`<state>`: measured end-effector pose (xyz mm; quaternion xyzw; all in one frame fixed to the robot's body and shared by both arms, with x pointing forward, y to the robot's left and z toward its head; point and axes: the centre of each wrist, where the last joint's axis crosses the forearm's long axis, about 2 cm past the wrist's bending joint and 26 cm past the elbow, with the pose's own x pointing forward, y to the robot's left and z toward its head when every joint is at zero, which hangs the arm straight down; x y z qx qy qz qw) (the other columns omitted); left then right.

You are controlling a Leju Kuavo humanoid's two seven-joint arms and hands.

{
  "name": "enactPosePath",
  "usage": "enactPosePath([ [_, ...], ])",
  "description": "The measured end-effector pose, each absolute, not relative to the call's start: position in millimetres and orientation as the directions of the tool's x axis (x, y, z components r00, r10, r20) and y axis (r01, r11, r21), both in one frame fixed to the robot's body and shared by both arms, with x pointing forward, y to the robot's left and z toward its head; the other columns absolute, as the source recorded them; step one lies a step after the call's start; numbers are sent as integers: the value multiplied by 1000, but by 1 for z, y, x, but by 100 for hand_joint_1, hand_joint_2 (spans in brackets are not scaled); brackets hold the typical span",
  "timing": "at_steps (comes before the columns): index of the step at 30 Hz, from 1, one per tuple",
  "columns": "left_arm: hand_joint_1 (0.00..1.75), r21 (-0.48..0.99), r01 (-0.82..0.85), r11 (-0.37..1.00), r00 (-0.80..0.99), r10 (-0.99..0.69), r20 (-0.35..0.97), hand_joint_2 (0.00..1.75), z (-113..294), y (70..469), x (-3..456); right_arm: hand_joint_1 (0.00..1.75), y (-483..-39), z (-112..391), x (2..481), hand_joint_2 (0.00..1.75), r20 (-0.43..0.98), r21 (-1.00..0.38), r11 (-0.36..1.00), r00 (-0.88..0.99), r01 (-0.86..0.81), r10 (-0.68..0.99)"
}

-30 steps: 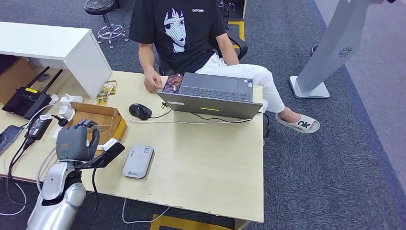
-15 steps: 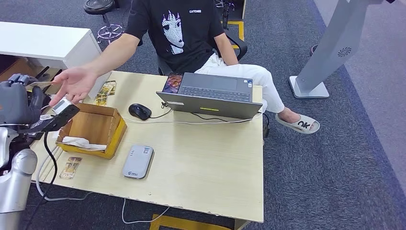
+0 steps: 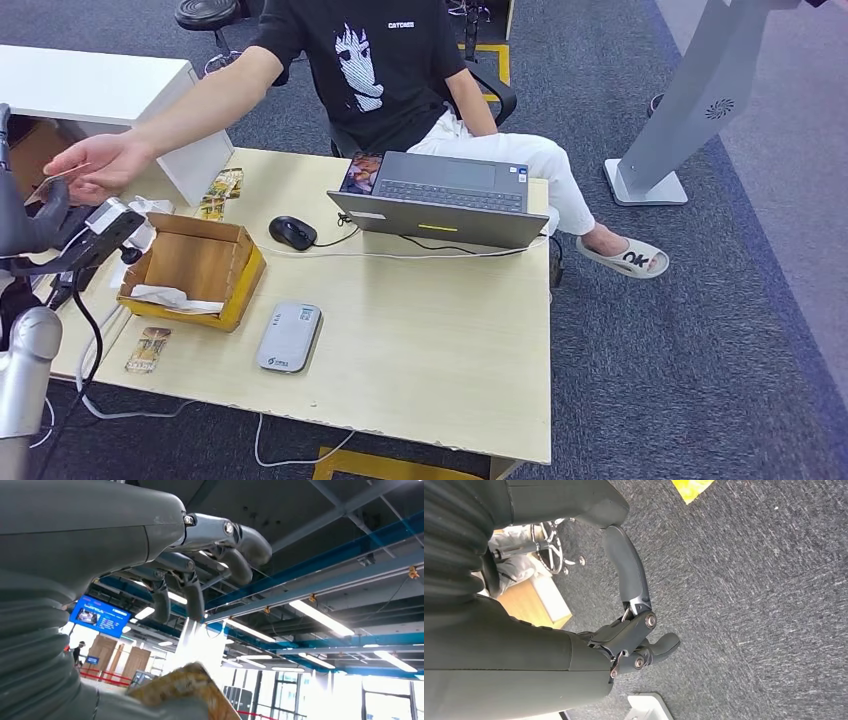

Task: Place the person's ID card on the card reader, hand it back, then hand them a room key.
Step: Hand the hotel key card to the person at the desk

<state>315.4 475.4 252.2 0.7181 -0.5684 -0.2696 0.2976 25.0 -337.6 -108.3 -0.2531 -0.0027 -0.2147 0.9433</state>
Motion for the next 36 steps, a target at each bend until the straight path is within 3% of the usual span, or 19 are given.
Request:
enactPosePath([
  [5, 0, 710, -702, -61, 146, -988, 59, 175, 255, 462, 316, 0, -337, -108, 25, 175, 114, -475, 780, 908, 406, -403],
  [21, 0, 627, -772, 106, 15, -983, 184, 175, 270, 431, 310, 0, -336, -108, 27, 175, 115, -470, 783, 908, 407, -403],
  [36, 0, 816, -536, 215, -90, -976, 199, 175, 194, 408, 228, 0, -324, -110, 17, 175, 89, -456, 729, 842, 510, -532],
])
